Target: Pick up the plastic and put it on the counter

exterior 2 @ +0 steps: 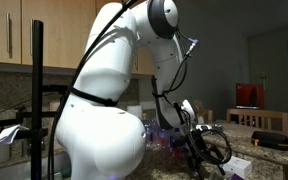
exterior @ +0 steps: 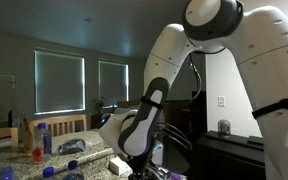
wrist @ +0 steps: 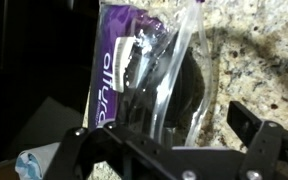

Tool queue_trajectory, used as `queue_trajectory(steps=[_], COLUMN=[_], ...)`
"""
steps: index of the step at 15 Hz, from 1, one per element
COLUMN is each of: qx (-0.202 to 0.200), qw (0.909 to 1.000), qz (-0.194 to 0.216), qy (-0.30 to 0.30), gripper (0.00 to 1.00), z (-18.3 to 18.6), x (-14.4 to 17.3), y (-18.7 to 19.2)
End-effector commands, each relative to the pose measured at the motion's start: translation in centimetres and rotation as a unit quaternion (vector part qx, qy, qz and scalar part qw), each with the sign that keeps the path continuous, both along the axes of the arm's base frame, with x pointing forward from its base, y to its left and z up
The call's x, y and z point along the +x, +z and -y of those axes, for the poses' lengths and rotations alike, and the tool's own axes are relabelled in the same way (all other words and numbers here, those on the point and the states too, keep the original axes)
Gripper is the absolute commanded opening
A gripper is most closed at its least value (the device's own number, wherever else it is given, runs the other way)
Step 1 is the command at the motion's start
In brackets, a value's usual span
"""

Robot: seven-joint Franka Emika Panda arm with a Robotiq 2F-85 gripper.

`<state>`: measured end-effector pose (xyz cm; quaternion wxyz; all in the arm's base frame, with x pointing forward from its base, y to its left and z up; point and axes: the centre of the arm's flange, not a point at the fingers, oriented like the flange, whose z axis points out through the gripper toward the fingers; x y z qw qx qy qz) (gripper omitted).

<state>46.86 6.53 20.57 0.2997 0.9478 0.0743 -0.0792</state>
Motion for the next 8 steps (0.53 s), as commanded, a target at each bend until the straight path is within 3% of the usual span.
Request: queue_trajectory(steps=[1, 8], qx=[0.019, 0.064], qw=[0.9998, 0.9965], qz=[0.007, 0.054], qy=[0.006, 0.004], gripper=[1.0, 1.0], z=[-0.1, -0.6], x=[-0.7, -0.1], y=[0.9, 4.7])
